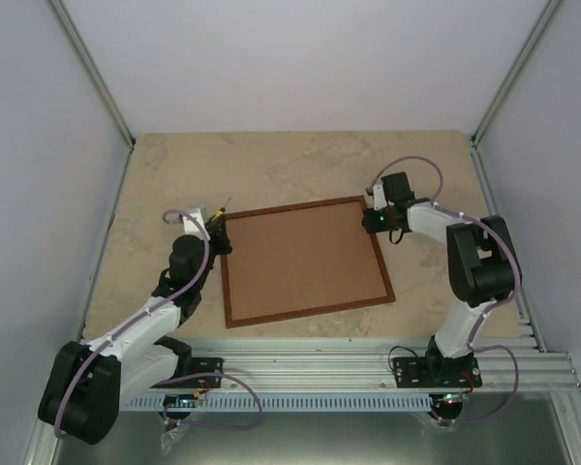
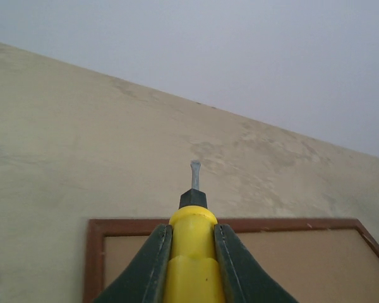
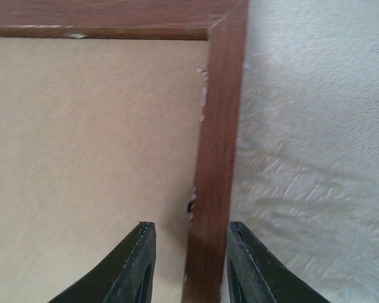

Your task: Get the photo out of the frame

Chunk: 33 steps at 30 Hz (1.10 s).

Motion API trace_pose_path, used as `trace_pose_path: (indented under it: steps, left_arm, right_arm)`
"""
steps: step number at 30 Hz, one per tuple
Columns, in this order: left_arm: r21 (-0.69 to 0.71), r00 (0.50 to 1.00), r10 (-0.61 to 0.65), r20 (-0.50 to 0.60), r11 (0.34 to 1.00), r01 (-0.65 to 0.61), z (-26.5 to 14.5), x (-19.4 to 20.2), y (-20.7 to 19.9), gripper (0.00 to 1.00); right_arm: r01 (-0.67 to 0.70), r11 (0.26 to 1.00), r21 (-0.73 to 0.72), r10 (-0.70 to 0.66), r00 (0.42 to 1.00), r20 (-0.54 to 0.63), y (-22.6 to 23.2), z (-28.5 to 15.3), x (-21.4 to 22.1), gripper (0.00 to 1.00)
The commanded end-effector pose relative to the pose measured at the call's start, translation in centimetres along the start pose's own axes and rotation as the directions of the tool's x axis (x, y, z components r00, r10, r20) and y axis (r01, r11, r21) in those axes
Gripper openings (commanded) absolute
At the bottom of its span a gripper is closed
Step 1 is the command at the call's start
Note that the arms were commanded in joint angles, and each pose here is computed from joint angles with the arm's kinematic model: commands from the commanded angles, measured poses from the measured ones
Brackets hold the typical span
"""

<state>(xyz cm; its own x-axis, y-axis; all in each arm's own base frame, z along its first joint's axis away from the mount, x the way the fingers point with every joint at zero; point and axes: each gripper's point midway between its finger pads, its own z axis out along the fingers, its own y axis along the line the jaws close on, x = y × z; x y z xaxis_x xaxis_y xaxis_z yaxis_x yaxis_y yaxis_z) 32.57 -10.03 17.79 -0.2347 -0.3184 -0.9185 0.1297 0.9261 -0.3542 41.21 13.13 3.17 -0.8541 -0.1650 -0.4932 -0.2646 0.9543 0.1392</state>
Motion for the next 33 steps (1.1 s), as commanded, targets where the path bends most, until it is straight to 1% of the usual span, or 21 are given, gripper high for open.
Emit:
trace_pose_path:
  steps: [1, 4, 6, 8, 12, 14, 17, 24, 26, 27, 29, 31, 32, 33]
  left_arm:
    - [-0.05, 0.992, -0.117, 0.047, 0.992, 0.119, 0.1, -0.8, 2.6, 0.0]
    - [-0.09, 0.983, -0.174, 0.058, 0.98, 0.179, 0.5, -1.0, 4.3, 0.0]
    - [-0.141, 0.965, -0.255, 0.069, 0.955, 0.262, 0.7, -0.9, 6.3, 0.0]
    - [-0.147, 0.943, -0.321, 0.081, 0.932, 0.33, 1.1, -1.1, 7.7, 0.0]
    - [-0.141, 0.909, -0.411, 0.065, 0.898, 0.416, 2.4, -1.1, 9.5, 0.0]
    - [-0.135, 0.882, -0.468, 0.049, 0.872, 0.47, 3.1, -0.7, 10.6, 0.0]
    - [-0.083, 0.839, -0.542, 0.04, 0.835, 0.544, 4.3, -0.7, 11.6, 0.0]
    - [-0.003, 0.713, -0.699, -0.046, 0.714, 0.7, 7.4, 1.2, 14.5, 0.0]
    - [-0.01, 0.686, -0.725, -0.058, 0.687, 0.726, 7.7, 2.2, 15.1, 0.03]
    - [-0.019, 0.68, -0.731, -0.059, 0.682, 0.731, 7.8, 2.6, 15.3, 0.06]
    - [-0.054, 0.683, -0.728, -0.056, 0.685, 0.726, 7.8, 3.3, 15.9, 0.12]
    - [-0.104, 0.703, -0.709, -0.048, 0.704, 0.703, 7.7, 3.6, 16.6, 0.17]
    - [-0.134, 0.709, -0.704, -0.045, 0.707, 0.694, 7.6, 3.9, 17.0, 0.21]
    - [-0.159, 0.714, -0.699, -0.045, 0.71, 0.686, 7.6, 4.2, 17.4, 0.27]
  right_arm:
    - [0.034, 0.994, -0.106, -0.022, 0.993, 0.119, 2.3, -2.7, -1.7, 0.36]
    - [0.055, 0.986, -0.159, -0.028, 0.985, 0.169, 3.3, -4.0, -1.6, 0.47]
    - [0.066, 0.98, -0.185, -0.025, 0.976, 0.215, 3.9, -5.2, -1.8, 0.53]
    - [0.074, 0.974, -0.214, -0.018, 0.968, 0.25, 4.5, -6.0, -1.9, 0.58]
    - [0.09, 0.965, -0.248, -0.011, 0.953, 0.302, 5.3, -7.7, -2.4, 0.65]
    - [0.089, 0.963, -0.254, -0.006, 0.95, 0.312, 5.4, -8.3, -2.4, 0.68]
    - [0.09, 0.965, -0.248, -0.003, 0.944, 0.331, 5.4, -8.9, -2.6, 0.69]
    - [0.092, 0.966, -0.24, -0.003, 0.938, 0.346, 5.3, -9.1, -2.6, 0.7]
    - [0.09, 0.966, -0.241, -0.002, 0.939, 0.344, 5.3, -9.1, -2.5, 0.7]
    - [0.09, 0.967, -0.24, -0.003, 0.94, 0.34, 5.2, -8.9, -2.5, 0.71]
    - [0.087, 0.967, -0.238, -0.002, 0.941, 0.337, 5.2, -8.8, -2.4, 0.71]
    - [0.088, 0.967, -0.24, -0.002, 0.942, 0.337, 5.2, -8.7, -2.5, 0.71]
    - [0.087, 0.967, -0.241, -0.002, 0.943, 0.334, 5.2, -8.6, -2.4, 0.71]
    - [0.086, 0.967, -0.241, -0.001, 0.943, 0.332, 5.2, -8.5, -2.4, 0.72]
